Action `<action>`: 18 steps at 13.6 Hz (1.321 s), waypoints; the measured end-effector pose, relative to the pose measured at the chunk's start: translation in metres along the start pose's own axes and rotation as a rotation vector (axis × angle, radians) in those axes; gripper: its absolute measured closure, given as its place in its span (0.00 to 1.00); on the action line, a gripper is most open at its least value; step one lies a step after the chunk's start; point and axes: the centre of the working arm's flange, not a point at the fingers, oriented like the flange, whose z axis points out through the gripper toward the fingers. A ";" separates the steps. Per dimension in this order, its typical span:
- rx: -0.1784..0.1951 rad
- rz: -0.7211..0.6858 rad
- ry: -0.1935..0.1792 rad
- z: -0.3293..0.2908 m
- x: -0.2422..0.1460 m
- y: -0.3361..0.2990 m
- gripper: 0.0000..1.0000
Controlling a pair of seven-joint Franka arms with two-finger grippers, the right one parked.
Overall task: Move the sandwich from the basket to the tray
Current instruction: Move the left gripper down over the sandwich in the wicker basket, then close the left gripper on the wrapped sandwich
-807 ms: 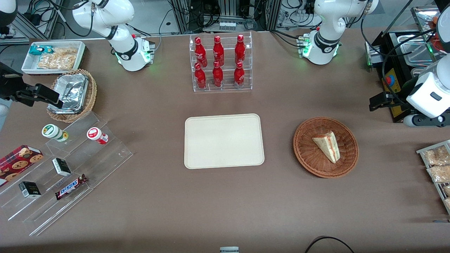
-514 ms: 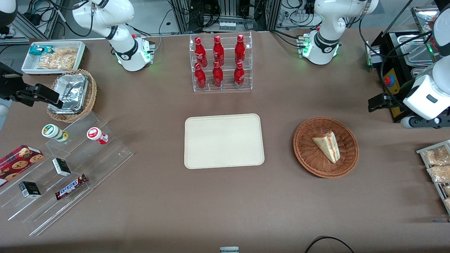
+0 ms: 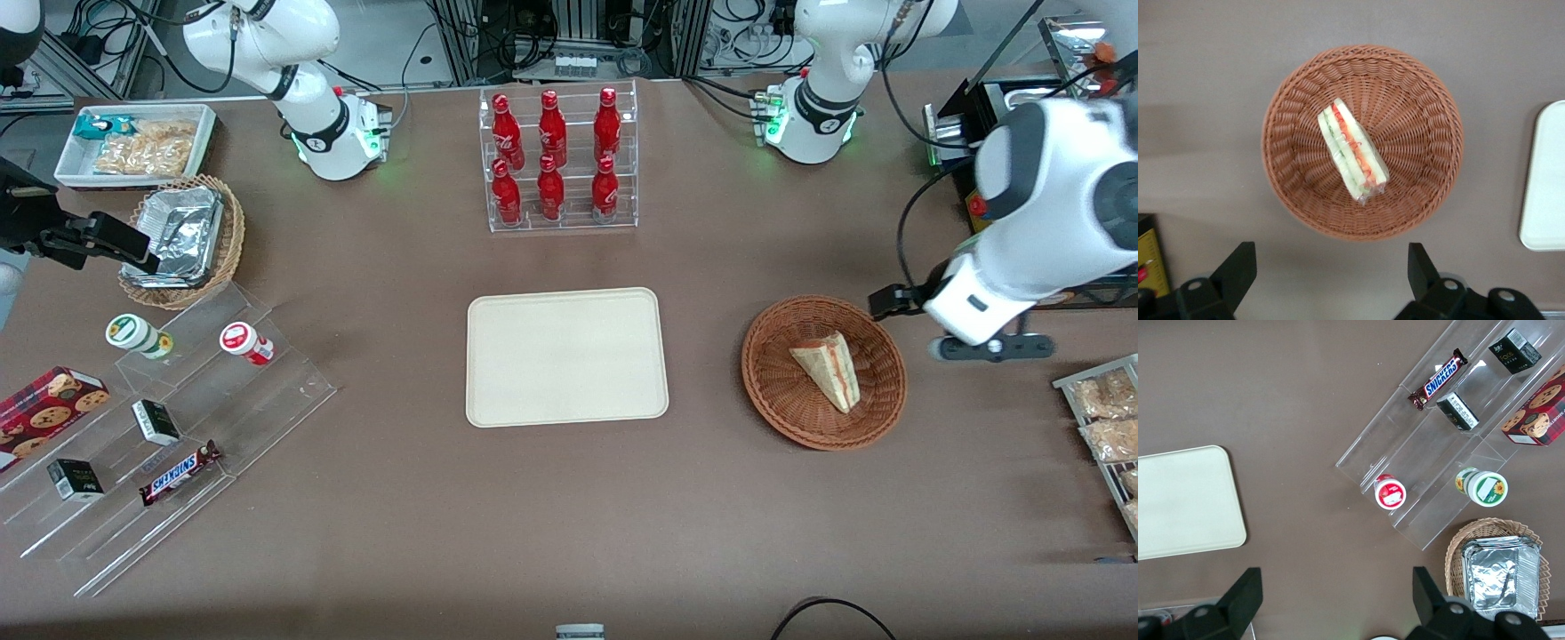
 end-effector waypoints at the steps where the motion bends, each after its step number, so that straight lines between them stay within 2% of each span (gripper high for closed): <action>1: -0.004 -0.015 0.030 0.024 -0.003 0.001 0.00; 3: -0.016 -0.045 0.101 0.075 -0.013 0.006 0.00; 4: -0.022 -0.082 0.113 0.095 -0.020 0.007 0.00; 7: -0.034 -0.326 0.102 0.121 -0.030 0.008 0.00; 11: -0.055 -0.528 0.113 0.139 -0.023 0.011 0.00; 14: -0.062 -0.563 0.112 0.157 -0.016 0.014 0.00; 18: -0.053 -0.572 0.081 0.178 -0.009 0.015 0.01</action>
